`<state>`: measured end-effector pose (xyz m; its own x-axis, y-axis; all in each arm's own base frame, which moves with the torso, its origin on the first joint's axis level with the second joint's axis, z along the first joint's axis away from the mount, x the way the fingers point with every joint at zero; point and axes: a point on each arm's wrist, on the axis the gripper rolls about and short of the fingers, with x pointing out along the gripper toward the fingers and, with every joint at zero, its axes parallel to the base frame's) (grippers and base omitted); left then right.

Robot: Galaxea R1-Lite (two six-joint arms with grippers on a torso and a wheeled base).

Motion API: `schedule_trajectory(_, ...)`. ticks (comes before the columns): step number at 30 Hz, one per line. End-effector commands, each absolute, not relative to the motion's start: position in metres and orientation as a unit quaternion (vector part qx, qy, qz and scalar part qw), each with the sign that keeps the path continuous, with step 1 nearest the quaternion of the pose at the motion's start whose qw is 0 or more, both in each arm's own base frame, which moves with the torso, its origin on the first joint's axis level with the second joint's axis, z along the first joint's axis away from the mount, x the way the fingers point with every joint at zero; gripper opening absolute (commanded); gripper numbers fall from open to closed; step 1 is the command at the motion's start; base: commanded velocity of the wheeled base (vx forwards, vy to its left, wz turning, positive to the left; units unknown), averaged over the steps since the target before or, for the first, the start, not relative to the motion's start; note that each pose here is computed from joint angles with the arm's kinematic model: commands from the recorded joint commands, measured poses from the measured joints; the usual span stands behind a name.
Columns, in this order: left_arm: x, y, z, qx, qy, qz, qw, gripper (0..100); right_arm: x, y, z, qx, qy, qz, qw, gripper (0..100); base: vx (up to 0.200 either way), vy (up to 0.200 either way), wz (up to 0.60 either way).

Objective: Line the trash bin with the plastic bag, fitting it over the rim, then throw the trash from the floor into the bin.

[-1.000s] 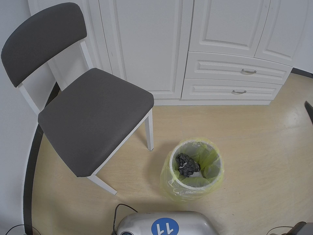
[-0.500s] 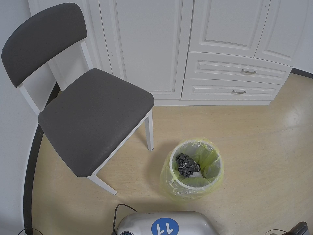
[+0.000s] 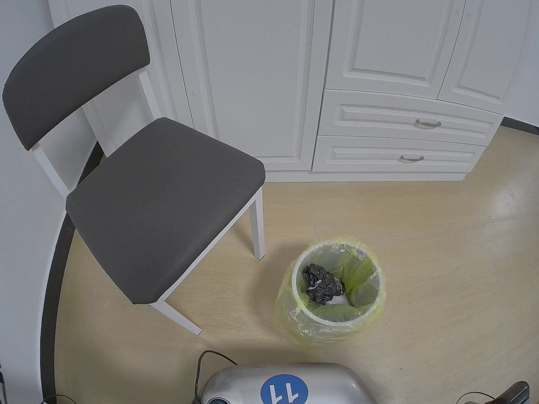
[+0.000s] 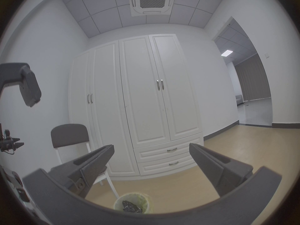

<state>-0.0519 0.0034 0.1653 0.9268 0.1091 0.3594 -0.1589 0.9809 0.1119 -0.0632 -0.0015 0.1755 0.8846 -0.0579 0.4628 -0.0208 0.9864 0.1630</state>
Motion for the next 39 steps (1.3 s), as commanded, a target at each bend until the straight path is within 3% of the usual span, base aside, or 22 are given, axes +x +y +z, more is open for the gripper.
schedule_trajectory(1, -0.041, 0.003, 0.132, 0.049, -0.140, 0.068, 0.987, 100, -0.057, -0.001, 0.161, 0.058, -0.222, -0.017, 0.973, 100, 0.000, 0.000, 0.00)
schedule_trajectory(12, -0.023, 0.003, 0.082, 0.030, -0.030, 0.057, 0.998, 100, -0.043, -0.001, 0.139, 0.020, -0.192, -0.027, 0.981, 100, 0.000, 0.000, 0.00)
schedule_trajectory(18, -0.023, 0.000, 0.076, 0.009, -0.003, 0.000, 1.000, 100, -0.030, -0.001, 0.114, -0.007, -0.183, -0.030, 0.983, 100, 0.000, 0.000, 0.00)
schedule_trajectory(24, -0.023, 0.000, 0.076, 0.011, 0.004, -0.004, 1.000, 100, -0.027, -0.001, 0.103, -0.026, -0.135, -0.028, 0.990, 100, 0.000, 0.000, 0.00)
schedule_trajectory(30, -0.023, 0.000, 0.075, 0.008, 0.005, -0.003, 1.000, 100, -0.023, -0.001, 0.082, -0.028, -0.033, -0.025, 0.999, 100, 0.000, 0.000, 0.00)
schedule_trajectory(35, -0.023, 0.000, 0.075, 0.008, 0.005, -0.004, 1.000, 100, -0.023, 0.001, 0.082, -0.004, -0.031, 0.016, 0.999, 100, 0.000, 0.000, 0.00)
schedule_trajectory(39, -0.023, 0.000, 0.075, 0.008, 0.005, -0.003, 1.000, 100, -0.023, 0.003, 0.082, -0.033, -0.032, 0.064, 0.997, 100, 0.000, 0.000, 0.00)
